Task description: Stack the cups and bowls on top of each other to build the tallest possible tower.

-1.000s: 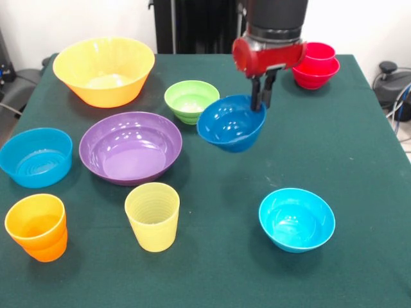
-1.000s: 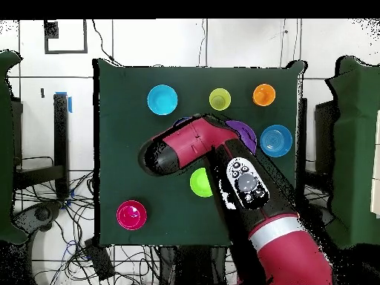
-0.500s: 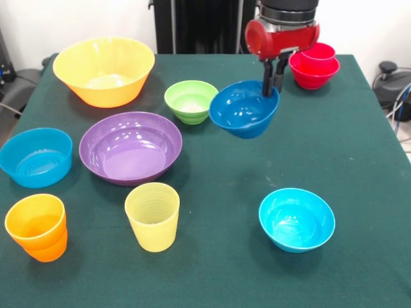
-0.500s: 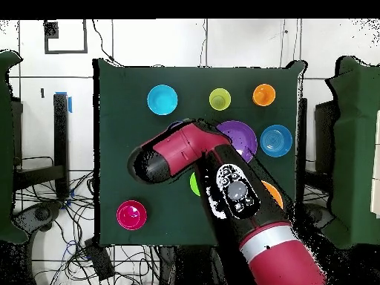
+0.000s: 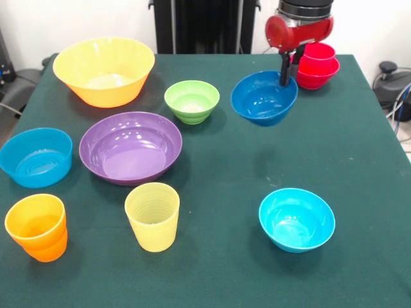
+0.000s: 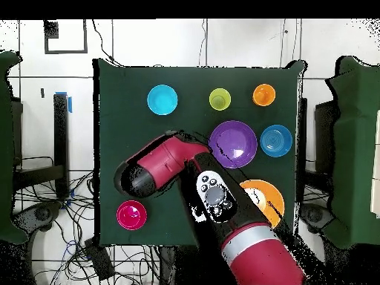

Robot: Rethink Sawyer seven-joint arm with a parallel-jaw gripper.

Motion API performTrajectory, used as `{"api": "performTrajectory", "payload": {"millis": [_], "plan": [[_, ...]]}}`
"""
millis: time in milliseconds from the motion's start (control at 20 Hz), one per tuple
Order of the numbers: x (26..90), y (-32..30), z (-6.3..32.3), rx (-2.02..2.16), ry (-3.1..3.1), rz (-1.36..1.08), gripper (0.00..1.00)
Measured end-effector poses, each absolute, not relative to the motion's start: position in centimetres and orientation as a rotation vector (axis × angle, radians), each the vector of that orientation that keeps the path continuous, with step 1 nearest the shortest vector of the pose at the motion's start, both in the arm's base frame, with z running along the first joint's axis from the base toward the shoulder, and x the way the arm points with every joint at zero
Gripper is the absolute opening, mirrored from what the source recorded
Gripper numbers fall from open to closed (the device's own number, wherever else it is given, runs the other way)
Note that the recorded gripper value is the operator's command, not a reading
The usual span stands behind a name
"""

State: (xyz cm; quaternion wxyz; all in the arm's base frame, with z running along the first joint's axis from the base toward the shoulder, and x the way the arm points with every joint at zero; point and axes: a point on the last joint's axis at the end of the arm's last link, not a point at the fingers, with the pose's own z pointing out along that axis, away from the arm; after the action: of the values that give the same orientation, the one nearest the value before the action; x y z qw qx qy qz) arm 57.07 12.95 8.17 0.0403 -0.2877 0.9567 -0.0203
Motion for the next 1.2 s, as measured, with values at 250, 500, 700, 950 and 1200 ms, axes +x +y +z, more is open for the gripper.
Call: {"api": "performTrajectory", "payload": {"millis": [250,500,700,950,1200], "plan": [[54.7,15.0,7.7,-0.962,2.927,-0.062,0.00],[52.8,16.9,7.6,-1.019,2.916,-0.075,0.00],[51.2,18.4,7.3,-1.045,2.909,-0.090,0.00],[49.3,20.4,6.8,-1.037,2.894,-0.092,0.00],[48.2,21.0,6.5,-1.009,2.900,-0.094,0.00]]}}
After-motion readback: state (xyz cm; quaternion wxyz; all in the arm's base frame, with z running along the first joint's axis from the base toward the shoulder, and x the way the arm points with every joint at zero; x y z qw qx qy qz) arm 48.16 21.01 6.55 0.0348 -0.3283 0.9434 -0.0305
